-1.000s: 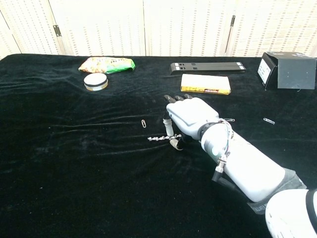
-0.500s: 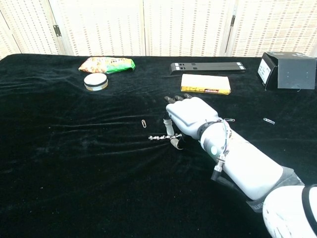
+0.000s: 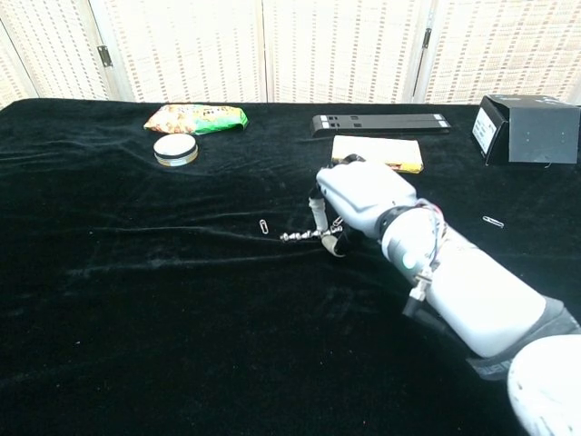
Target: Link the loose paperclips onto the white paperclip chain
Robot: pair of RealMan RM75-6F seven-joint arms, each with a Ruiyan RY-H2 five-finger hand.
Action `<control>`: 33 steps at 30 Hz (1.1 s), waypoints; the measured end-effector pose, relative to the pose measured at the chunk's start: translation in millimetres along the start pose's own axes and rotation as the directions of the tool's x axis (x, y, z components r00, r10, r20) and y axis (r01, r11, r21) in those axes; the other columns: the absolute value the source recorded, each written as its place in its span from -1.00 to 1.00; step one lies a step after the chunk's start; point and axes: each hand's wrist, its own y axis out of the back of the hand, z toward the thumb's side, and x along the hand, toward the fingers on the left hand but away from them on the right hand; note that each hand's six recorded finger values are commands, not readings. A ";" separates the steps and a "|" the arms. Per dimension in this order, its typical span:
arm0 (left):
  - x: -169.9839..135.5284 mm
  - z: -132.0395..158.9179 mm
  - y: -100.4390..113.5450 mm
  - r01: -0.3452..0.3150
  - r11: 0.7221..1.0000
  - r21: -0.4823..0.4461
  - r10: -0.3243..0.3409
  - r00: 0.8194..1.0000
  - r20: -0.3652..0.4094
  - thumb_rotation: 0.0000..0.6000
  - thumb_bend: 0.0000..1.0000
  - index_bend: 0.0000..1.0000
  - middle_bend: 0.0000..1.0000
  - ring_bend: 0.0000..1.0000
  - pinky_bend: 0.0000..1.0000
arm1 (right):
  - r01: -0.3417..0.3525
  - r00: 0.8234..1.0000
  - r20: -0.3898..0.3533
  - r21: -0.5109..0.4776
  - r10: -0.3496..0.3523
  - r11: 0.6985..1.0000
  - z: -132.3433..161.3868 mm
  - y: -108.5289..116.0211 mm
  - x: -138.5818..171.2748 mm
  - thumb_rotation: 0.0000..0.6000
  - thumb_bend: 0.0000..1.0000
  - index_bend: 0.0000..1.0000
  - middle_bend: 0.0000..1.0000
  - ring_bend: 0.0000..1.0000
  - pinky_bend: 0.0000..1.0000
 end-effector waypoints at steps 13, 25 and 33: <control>0.3 3.9 -3.2 0.000 1.000 0.017 0.000 1.000 0.003 1.00 -0.27 -0.86 -0.54 -0.83 -1.00 | 0.066 0.996 0.063 0.010 -0.067 0.998 -41.3 29.4 6.2 1.00 -0.09 0.77 -0.56 -0.81 -1.00; 1.1 10.5 -7.9 0.007 1.000 0.029 -0.007 1.000 0.008 1.00 -0.27 -0.85 -0.54 -0.83 -1.00 | -0.003 0.978 0.202 0.227 -0.045 0.974 -118.0 43.9 16.5 1.00 -0.08 0.77 -0.58 -0.82 -1.00; 4.5 11.0 -7.1 0.006 1.000 0.028 -0.006 1.000 0.002 1.00 -0.27 -0.86 -0.54 -0.82 -1.00 | -0.064 0.980 0.199 0.277 0.008 0.959 -118.4 37.2 5.6 1.00 -0.08 0.77 -0.58 -0.81 -1.00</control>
